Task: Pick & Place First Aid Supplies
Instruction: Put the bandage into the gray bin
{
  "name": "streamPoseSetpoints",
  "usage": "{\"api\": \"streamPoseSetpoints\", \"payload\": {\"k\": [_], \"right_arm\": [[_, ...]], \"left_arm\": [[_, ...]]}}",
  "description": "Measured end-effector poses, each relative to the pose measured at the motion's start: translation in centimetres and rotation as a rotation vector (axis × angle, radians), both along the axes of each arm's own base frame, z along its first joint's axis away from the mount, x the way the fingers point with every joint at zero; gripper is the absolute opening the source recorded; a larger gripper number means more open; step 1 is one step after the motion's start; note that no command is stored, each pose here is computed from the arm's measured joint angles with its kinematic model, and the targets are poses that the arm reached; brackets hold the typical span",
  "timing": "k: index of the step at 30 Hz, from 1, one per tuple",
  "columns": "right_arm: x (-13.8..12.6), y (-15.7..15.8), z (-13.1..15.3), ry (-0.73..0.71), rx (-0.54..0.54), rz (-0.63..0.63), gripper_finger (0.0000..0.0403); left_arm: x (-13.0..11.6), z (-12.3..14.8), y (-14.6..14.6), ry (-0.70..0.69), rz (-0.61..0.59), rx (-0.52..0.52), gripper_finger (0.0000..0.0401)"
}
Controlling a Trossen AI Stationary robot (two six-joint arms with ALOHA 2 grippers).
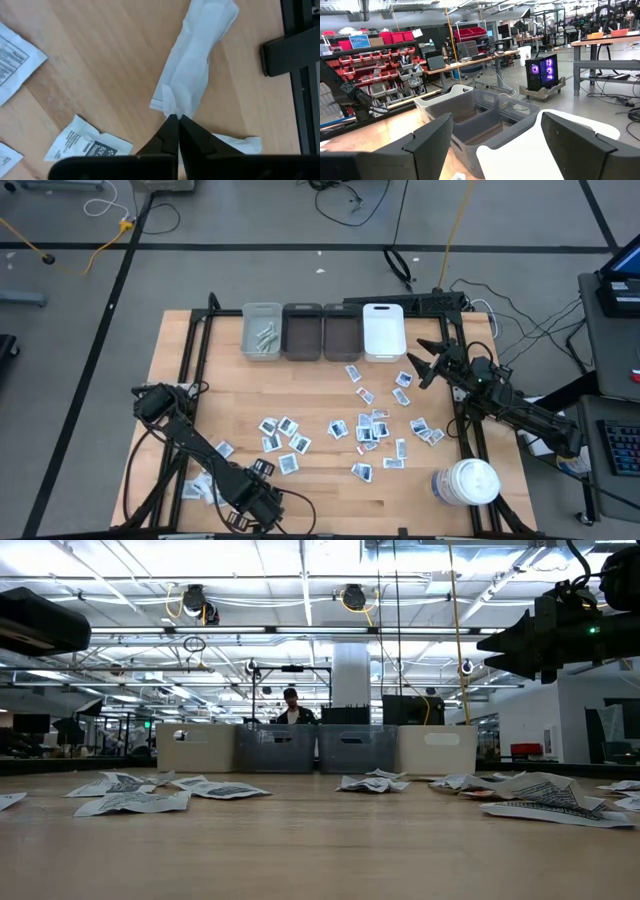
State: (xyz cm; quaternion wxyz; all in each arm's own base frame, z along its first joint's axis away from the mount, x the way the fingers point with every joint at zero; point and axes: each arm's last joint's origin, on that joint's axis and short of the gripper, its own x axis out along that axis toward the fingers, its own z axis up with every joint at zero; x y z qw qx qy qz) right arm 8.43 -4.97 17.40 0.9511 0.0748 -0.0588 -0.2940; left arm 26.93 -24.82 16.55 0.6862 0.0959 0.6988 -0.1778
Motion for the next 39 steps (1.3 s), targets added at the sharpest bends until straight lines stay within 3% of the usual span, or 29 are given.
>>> {"api": "streamPoseSetpoints", "payload": {"k": [7, 17, 26, 31, 39], "right_arm": [[0.0, 0.0, 0.0, 0.000, 0.000, 0.000, 0.0297], [0.0, 0.0, 0.0, 0.000, 0.000, 0.000, 0.0297], [0.0, 0.0, 0.0, 0.000, 0.000, 0.000, 0.0297], [0.0, 0.0, 0.0, 0.000, 0.000, 0.000, 0.0297], [0.0, 0.0, 0.0, 0.000, 0.000, 0.000, 0.0297]], "left_arm": [[0.2, 1.1, 1.6, 0.041, 0.066, 0.015, 0.0003], [0.2, 7.9, 6.4, -0.034, 0.230, -0.117, 0.0002], [-2.1, 13.8, 11.7, -0.085, 0.356, -0.207, 0.0001], [-2.5, 14.4, 14.0, -0.046, 0.436, -0.181, 0.0001], [-0.6, 14.3, 21.6, -0.074, 0.619, -0.144, 0.0001]]}}
